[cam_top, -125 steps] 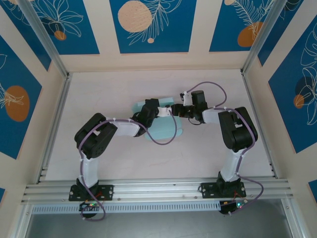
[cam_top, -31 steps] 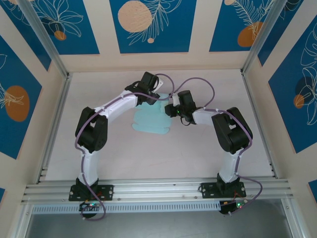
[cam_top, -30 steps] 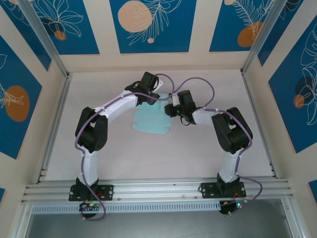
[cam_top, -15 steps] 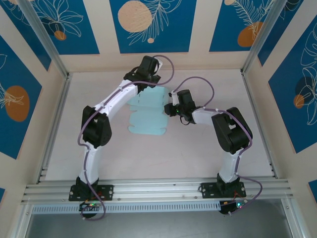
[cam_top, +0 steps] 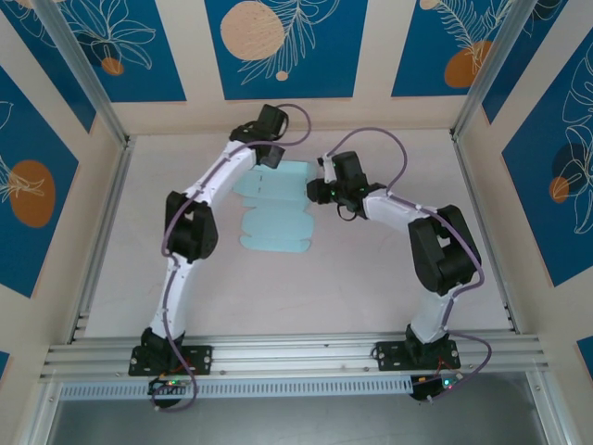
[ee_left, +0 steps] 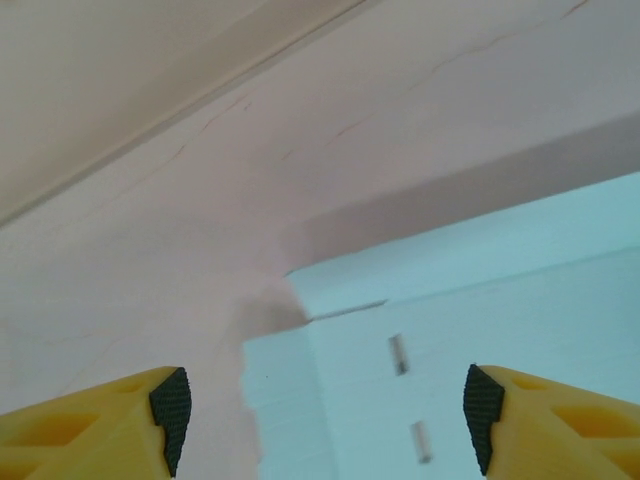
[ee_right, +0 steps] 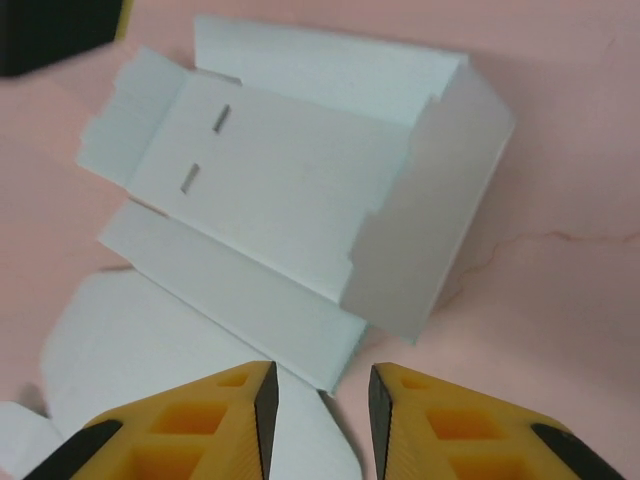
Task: Fold the paper box
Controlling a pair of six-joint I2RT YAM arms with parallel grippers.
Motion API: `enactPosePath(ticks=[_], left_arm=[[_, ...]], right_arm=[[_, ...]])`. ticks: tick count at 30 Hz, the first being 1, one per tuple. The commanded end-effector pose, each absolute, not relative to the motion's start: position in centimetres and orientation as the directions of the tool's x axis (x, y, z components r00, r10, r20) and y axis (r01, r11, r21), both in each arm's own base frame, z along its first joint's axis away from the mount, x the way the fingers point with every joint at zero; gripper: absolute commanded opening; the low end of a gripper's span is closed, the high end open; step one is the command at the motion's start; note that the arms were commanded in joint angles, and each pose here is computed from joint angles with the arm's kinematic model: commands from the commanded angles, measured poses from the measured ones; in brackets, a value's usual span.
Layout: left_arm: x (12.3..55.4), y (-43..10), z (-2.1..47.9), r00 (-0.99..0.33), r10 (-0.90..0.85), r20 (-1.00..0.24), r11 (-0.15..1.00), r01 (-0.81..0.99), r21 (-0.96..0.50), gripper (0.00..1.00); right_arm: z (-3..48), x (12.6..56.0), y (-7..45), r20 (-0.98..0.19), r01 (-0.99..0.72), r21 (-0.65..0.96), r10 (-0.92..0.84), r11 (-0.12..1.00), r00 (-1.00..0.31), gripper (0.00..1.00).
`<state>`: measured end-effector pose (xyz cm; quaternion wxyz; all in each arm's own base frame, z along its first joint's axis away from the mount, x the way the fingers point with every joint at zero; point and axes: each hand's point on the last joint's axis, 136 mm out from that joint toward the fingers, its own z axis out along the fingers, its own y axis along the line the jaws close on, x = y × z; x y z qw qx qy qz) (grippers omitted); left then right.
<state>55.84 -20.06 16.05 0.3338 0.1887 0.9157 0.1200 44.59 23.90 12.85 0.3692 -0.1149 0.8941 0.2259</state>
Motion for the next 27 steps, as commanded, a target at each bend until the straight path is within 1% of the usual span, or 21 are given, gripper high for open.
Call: enactPosePath(ticks=[1,3,6,9,11,18,22,27], left_arm=[[55.1,-14.9,19.7,-0.713,0.335,-0.616,0.940,0.212,0.267,0.76],[54.4,-12.2,18.4,-0.759,0.255,-0.600,0.966,0.226,0.124,0.78],[53.2,-9.8,15.9,-0.816,0.134,-0.562,0.967,0.233,-0.107,0.81],[52.8,-9.3,14.2,-0.830,0.033,-0.557,0.927,0.235,-0.294,0.83],[52.9,-10.0,13.4,-0.838,-0.009,-0.546,0.885,0.247,-0.394,0.83],[53.3,-12.5,10.3,-0.871,0.013,-0.491,0.847,0.270,-0.457,0.83],[53.4,-13.7,8.4,-0.886,0.063,-0.459,0.863,0.279,-0.421,0.81],[53.7,-15.2,6.3,-0.894,0.117,-0.432,0.882,0.293,-0.368,0.74]], right_arm=[[16.1,44.5,22.9,-0.698,-0.326,0.328,-0.005,0.887,-0.716,0.35],[16.6,44.4,22.8,-0.688,-0.320,0.329,-0.006,0.888,-0.725,0.35],[17.1,44.4,22.7,-0.676,-0.309,0.343,0.005,0.887,-0.737,0.35],[17.3,44.6,22.6,-0.670,-0.297,0.358,0.022,0.885,-0.742,0.37],[17.3,44.7,22.4,-0.662,-0.283,0.372,0.039,0.884,-0.749,0.38],[17.5,44.8,22.0,-0.653,-0.251,0.395,0.078,0.884,-0.753,0.43],[17.6,44.9,21.8,-0.654,-0.242,0.400,0.091,0.884,-0.751,0.44],[17.7,44.8,21.5,-0.659,-0.234,0.400,0.101,0.886,-0.746,0.45]])
